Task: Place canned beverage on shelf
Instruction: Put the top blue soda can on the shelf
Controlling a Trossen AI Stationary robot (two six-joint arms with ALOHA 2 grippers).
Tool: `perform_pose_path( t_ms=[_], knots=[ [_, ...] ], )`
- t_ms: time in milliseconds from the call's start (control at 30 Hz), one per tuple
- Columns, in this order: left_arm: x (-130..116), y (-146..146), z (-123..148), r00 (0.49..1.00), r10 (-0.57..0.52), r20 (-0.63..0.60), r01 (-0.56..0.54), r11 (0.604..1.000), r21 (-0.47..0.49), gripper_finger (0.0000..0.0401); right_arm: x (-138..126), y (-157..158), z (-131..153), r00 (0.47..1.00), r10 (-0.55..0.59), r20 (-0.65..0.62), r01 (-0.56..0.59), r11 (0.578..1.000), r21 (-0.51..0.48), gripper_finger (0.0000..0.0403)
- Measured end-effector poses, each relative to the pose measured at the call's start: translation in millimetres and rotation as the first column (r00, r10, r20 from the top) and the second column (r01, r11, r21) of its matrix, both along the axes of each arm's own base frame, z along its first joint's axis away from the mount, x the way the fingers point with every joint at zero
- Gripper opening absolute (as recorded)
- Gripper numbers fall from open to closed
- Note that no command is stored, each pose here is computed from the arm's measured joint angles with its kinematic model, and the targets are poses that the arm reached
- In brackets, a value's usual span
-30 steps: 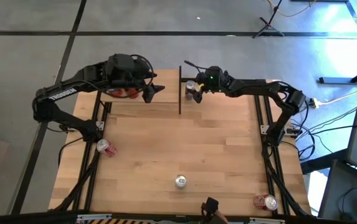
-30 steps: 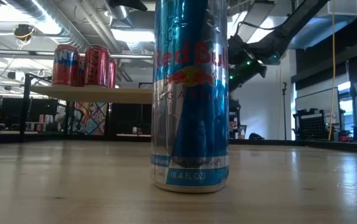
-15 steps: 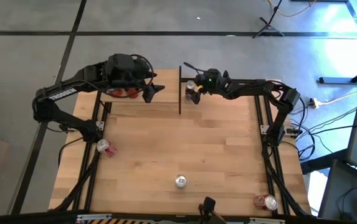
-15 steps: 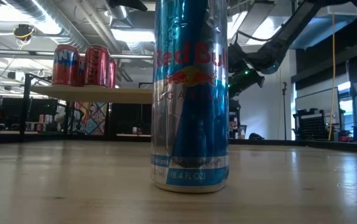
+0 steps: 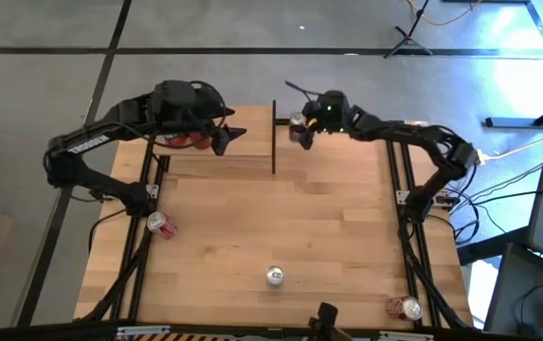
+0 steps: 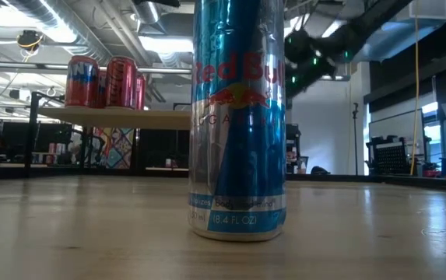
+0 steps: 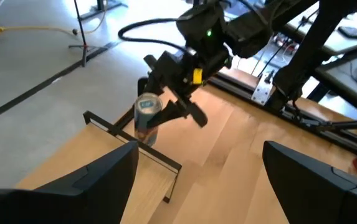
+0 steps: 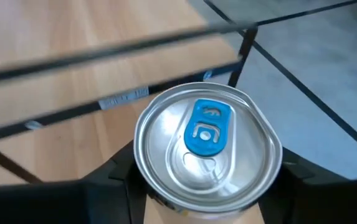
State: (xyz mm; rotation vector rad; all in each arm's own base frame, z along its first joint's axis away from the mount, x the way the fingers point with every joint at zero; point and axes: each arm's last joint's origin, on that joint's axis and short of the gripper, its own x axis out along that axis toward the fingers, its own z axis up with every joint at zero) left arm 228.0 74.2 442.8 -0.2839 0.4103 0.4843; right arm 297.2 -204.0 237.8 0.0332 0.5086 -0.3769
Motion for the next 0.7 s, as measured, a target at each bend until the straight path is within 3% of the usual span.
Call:
perform_pose_path(
  t_ms=[267, 400, 700],
  knots=[
    [-24, -7, 14, 0.998, -0.006, 0.058, 0.004, 1.0, 0.031, 0.0331, -1, 2, 94, 0.999, 0.023, -0.023, -0.023, 0.999, -0.025, 0.0206],
    [-34, -11, 21, 0.997, -0.022, 0.074, 0.017, 0.997, 0.072, 0.0331, 15, 4, 129, 0.997, 0.051, 0.057, -0.046, 0.995, -0.088, 0.0207],
    [-49, -15, 28, 0.995, -0.024, 0.099, 0.013, 0.994, 0.112, 0.0331, 81, 5, 145, 0.988, 0.103, 0.116, -0.091, 0.99, -0.105, 0.0211]
  ],
)
